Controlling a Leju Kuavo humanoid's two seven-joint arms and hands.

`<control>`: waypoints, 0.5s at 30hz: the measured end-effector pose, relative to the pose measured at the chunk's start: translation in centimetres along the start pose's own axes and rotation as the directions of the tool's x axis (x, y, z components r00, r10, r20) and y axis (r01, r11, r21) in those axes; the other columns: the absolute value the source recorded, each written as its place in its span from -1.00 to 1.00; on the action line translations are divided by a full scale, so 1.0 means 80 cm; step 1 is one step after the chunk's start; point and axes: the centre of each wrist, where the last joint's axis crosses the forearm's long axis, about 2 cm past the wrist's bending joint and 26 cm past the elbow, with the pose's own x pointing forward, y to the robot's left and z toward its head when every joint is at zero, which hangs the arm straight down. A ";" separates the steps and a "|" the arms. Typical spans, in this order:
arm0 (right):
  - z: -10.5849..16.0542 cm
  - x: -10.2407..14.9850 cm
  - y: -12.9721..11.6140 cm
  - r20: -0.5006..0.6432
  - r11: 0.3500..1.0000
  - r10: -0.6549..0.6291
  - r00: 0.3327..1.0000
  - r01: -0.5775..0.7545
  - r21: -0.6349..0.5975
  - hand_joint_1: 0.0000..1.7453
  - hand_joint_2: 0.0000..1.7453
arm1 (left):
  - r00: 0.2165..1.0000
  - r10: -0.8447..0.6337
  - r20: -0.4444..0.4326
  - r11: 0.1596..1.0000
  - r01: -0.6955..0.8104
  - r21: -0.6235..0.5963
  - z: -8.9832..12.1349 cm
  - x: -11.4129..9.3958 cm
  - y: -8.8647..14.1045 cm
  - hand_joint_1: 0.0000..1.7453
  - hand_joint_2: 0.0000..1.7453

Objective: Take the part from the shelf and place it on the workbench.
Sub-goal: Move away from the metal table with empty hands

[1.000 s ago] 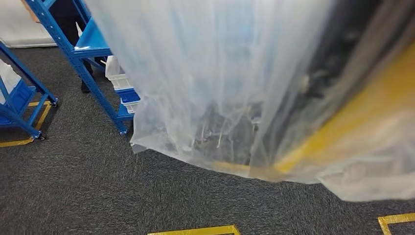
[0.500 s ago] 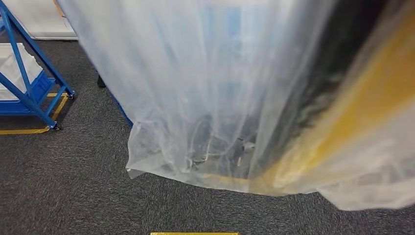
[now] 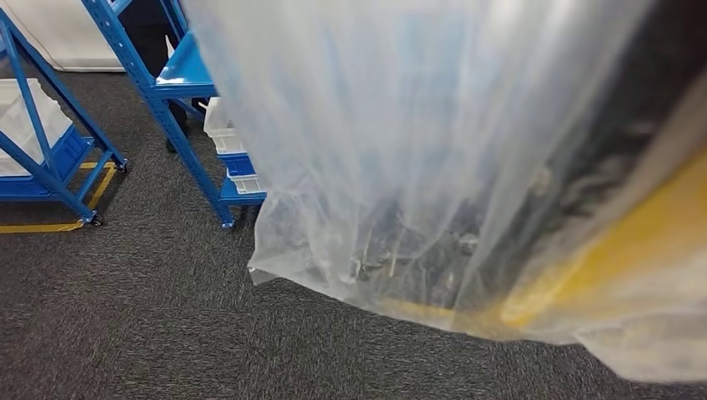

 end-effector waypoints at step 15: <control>0.000 -0.006 -0.003 -0.035 1.000 0.020 0.999 -0.020 -0.008 -1.00 -1.00 | 1.000 0.003 -0.005 1.000 -0.003 -0.007 0.001 -0.003 -0.002 -1.00 -1.00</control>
